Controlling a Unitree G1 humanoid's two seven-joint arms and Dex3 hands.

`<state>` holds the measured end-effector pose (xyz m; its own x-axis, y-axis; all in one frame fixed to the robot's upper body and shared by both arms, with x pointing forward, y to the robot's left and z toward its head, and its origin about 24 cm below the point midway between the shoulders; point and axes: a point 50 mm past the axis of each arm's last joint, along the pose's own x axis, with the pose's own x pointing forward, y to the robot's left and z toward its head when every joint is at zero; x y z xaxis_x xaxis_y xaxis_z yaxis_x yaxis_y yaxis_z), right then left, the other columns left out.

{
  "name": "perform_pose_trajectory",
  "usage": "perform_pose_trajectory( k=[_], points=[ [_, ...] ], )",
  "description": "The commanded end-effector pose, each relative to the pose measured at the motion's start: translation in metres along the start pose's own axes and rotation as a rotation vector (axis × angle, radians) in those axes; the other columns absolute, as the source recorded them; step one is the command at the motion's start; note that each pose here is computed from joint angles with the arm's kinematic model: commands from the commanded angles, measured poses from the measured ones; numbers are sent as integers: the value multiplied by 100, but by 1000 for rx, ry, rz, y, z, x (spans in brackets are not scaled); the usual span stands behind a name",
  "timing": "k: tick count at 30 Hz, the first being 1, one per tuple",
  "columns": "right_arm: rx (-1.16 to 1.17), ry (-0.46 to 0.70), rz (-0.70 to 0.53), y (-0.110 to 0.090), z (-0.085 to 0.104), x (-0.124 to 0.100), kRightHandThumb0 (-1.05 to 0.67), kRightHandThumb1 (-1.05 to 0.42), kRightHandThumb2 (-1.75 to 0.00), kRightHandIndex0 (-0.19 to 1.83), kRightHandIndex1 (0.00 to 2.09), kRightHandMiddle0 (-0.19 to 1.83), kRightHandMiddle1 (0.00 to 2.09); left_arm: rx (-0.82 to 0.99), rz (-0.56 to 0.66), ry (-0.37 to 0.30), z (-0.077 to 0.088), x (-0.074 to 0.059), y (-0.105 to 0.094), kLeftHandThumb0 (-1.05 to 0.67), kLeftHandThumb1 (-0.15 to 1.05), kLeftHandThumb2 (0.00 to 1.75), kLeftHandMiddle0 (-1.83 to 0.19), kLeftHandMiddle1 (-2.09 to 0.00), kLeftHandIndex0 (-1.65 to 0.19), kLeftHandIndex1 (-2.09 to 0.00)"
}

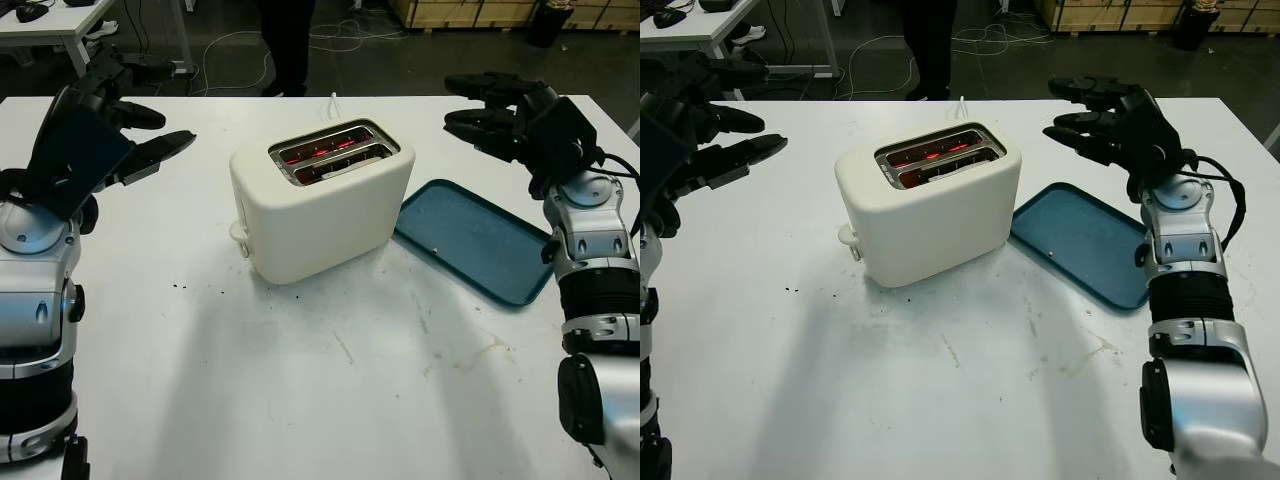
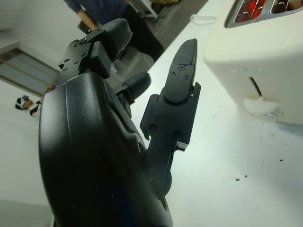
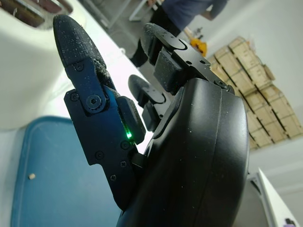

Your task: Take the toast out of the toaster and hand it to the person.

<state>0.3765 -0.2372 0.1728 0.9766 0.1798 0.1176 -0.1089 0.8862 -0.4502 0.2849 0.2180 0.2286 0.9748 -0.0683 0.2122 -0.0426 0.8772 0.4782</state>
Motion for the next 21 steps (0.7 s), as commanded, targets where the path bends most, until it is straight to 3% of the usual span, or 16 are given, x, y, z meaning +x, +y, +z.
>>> perform_pose_trajectory(
  k=[1,8,21],
  points=[
    [-33,-39,11,-4,11,5,-77,-81,0,62,38,71,1,22,-5,-2,5,4,3,-29,90,8,-6,-130,-12,-85],
    [-80,-41,45,-4,20,17,-83,-79,0,62,37,70,0,65,-48,18,7,12,3,-35,87,6,-5,-131,-14,-85],
    [-97,-47,93,-4,27,30,-83,-78,0,63,42,73,1,89,-79,22,10,16,0,-25,87,5,-10,-133,-16,-85]
  ],
)
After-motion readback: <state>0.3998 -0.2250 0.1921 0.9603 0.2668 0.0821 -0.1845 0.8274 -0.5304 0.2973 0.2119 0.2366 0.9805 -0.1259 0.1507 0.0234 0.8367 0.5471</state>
